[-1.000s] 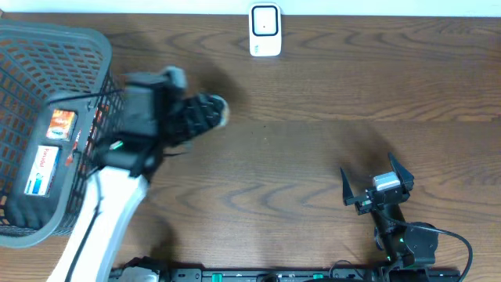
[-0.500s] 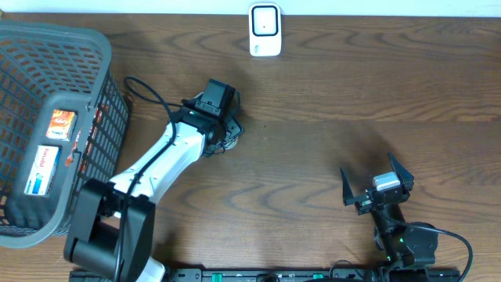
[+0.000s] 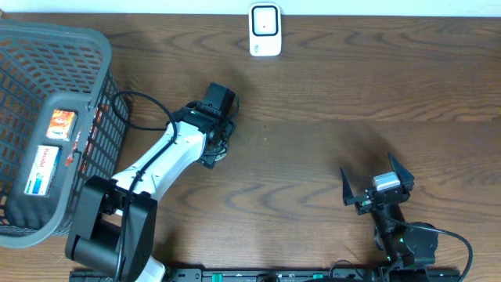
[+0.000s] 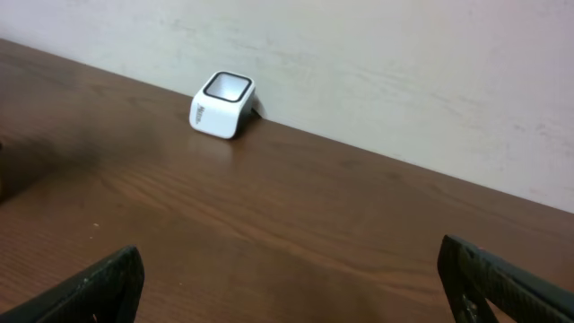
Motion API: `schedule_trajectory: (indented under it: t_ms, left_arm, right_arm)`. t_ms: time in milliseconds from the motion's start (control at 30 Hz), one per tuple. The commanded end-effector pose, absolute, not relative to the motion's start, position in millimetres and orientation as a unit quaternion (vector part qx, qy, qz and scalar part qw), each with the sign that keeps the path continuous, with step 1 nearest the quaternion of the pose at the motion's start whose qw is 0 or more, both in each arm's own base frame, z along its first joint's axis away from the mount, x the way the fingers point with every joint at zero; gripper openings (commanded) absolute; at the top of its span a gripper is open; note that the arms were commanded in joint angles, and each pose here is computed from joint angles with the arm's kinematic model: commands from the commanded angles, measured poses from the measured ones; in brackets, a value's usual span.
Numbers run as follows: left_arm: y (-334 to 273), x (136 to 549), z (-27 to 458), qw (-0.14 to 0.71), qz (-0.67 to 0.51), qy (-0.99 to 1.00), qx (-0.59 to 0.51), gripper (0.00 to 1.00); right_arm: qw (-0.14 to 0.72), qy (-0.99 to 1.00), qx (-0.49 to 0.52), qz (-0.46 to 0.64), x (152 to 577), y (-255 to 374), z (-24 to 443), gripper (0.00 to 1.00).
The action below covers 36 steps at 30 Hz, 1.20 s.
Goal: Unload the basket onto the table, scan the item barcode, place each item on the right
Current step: 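Carry the bottle toward the scanner and set it on the table, then return the left gripper into the basket and grasp the red candy bar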
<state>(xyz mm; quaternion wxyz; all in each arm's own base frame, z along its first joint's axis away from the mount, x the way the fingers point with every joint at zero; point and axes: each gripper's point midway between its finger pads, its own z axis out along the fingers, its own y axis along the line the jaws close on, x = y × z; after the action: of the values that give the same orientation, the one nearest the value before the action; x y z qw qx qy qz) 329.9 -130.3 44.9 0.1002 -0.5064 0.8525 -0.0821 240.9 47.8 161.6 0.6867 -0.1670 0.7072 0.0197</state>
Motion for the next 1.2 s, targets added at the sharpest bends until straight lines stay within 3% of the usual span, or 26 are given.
schedule_trajectory:
  t_ms: [0, 100, 167, 333, 533, 633, 767, 933, 1167]
  left_arm:
    - [-126, 327, 47, 0.103, -0.071, 0.841, -0.527, 0.79]
    - [-126, 330, 54, 0.113, -0.075, 0.857, -0.497, 0.94]
    - [-127, 335, 69, 0.132, -0.085, 0.873, -0.463, 0.98]
    - [-136, 349, 152, 0.217, -0.150, 0.901, -0.345, 0.99]
    - [-130, 343, 297, 0.392, -0.181, 0.893, -0.126, 0.99]
    - [-93, 326, 372, 0.465, -0.158, 0.864, -0.110, 0.99]
    - [-14, 302, 434, 0.513, -0.093, 0.835, -0.174, 0.98]
    - [90, 272, 440, 0.488, -0.012, 0.810, -0.326, 0.98]
    - [186, 264, 362, 0.345, 0.024, 0.808, -0.476, 0.98]
  right_arm:
    - [0.687, 0.708, -0.160, 0.022, 241, 46, 161, 0.99]
    - [0.687, 0.708, -0.160, 0.022, 241, 46, 161, 0.99]
    - [0.687, 0.708, -0.160, 0.022, 241, 46, 161, 0.99]
    - [0.687, 0.708, -0.160, 0.022, 241, 46, 161, 0.99]
    - [0.687, 0.708, -0.160, 0.022, 241, 46, 161, 0.99]
    - [0.687, 0.708, -0.160, 0.022, 241, 46, 161, 0.99]
    - [0.687, 0.708, -0.160, 0.022, 241, 46, 161, 0.99]
    - [0.687, 0.708, -0.160, 0.022, 241, 46, 161, 0.99]
    - [0.687, 0.708, -0.160, 0.022, 241, 46, 161, 0.99]
